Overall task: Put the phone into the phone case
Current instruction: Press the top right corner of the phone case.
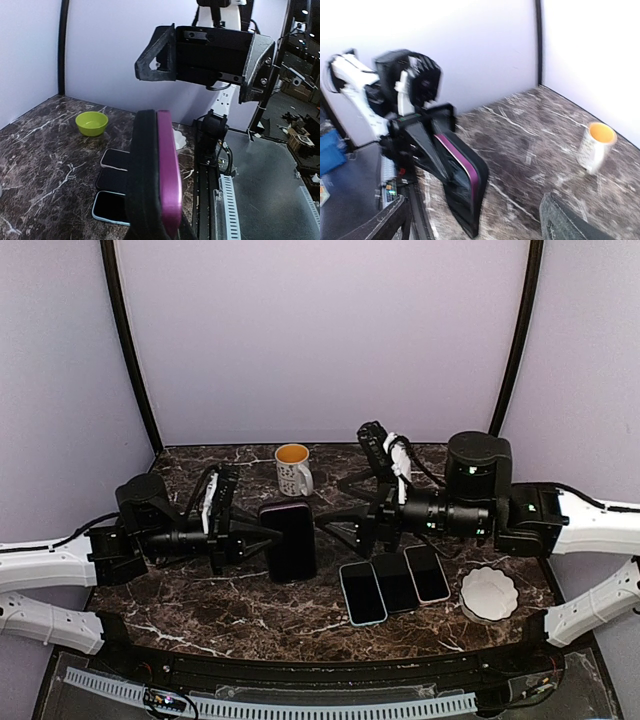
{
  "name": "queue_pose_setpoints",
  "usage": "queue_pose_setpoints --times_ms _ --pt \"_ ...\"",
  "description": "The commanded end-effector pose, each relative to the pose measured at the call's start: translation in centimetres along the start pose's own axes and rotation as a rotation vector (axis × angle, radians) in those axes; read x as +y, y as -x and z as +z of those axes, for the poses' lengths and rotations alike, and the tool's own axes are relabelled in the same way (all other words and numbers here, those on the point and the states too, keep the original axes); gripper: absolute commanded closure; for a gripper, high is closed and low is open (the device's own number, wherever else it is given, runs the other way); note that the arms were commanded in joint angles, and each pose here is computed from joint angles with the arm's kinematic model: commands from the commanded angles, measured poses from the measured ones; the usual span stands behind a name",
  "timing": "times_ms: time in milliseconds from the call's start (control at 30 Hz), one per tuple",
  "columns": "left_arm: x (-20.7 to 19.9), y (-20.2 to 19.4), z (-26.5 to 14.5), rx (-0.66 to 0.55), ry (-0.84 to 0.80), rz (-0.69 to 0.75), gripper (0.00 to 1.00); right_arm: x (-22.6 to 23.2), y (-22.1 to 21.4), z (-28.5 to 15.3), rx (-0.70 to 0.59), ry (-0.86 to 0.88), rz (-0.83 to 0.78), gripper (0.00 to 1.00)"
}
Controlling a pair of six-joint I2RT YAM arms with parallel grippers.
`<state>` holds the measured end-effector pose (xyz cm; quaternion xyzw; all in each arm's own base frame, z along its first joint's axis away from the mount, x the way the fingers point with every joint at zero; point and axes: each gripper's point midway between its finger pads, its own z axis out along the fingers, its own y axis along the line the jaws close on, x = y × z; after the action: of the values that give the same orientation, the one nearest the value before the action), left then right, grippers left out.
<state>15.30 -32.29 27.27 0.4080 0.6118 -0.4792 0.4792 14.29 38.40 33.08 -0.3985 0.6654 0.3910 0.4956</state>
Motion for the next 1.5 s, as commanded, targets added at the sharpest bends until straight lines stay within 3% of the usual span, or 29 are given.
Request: queue_pose_setpoints --times_ms 0,200,267,333,400,433,533,567,600,667,733,800,867,900,967,1100,1167,1200,1300,1467 --pt "-4.0 4.5 -0.5 -0.107 -0.171 0.14 1.0 3.9 2.3 0.3 -0.088 0.25 -0.064 0.15" --pt "-4.9 5.3 -0.2 -0.117 -0.201 0.152 1.0 4.7 1.7 2.1 -0.035 0.311 -0.062 0.35" --pt "-5.1 5.2 -0.1 -0.113 -0.213 0.152 1.0 4.7 1.7 2.4 -0.038 0.317 -0.057 0.46" --pt "-5.3 5.0 0.0 -0.102 -0.224 0.145 1.0 5.1 2.3 2.1 -0.072 0.351 -0.062 0.62" --pt "-5.3 5.0 0.1 -0.096 -0.229 0.14 1.0 5.4 2.9 1.8 -0.102 0.373 -0.069 0.91" --pt "-5.4 5.1 0.1 -0.098 -0.231 0.14 1.0 5.4 3.0 1.7 -0.11 0.372 -0.071 0.99" --pt "-5.4 5.6 0.0 -0.108 -0.225 0.134 1.0 5.1 3.5 1.1 -0.133 0.363 -0.08 1.0" --pt "-5.4 5.9 -0.2 -0.116 -0.221 0.133 0.95 5.2 3.7 0.9 -0.139 0.363 -0.085 1.0" --pt "-5.2 6.1 -0.2 -0.123 -0.204 0.125 0.74 5.1 3.9 0.6 -0.145 0.365 -0.089 1.0" --pt "-4.8 6.6 -0.4 -0.142 -0.171 0.119 0.46 5.2 4.2 0.2 -0.153 0.369 -0.094 1.0" --pt "-4.3 7.0 -0.7 -0.164 -0.13 0.117 0.43 5.3 4.5 0.0 -0.159 0.372 -0.096 1.0" --pt "-3.9 7.2 -0.9 -0.176 -0.103 0.115 0.53 5.4 4.7 -0.1 -0.164 0.379 -0.096 1.0" --pt "-3.8 7.0 -0.8 -0.171 -0.101 0.109 0.74 5.5 4.8 -0.2 -0.166 0.384 -0.096 1.0" --pt "-3.8 7.0 -0.7 -0.166 -0.105 0.107 0.89 5.5 4.9 -0.2 -0.166 0.387 -0.096 1.0" --pt "-3.9 6.9 -0.5 -0.158 -0.112 0.1 0.99 5.6 4.9 -0.2 -0.166 0.392 -0.097 1.0" --pt "-3.9 7.5 -0.6 -0.173 -0.108 0.092 1.0 5.1 4.0 0.3 -0.135 0.367 -0.087 0.96" --pt "-3.4 8.3 -1.0 -0.213 -0.073 0.077 1.0 4.6 3.0 0.6 -0.11 0.346 -0.07 0.76" --pt "-3.4 8.7 -1.4 -0.243 -0.061 0.078 1.0 4.3 2.4 0.8 -0.096 0.336 -0.059 0.72" --pt "-3.2 9.7 -2.1 -0.301 -0.042 0.061 1.0 3.6 0.8 1.5 -0.057 0.311 -0.015 0.7" --pt "-3.9 9.9 -1.7 -0.293 -0.091 0.045 1.0 3.6 -0.2 2.3 -0.026 0.321 0.011 0.69"
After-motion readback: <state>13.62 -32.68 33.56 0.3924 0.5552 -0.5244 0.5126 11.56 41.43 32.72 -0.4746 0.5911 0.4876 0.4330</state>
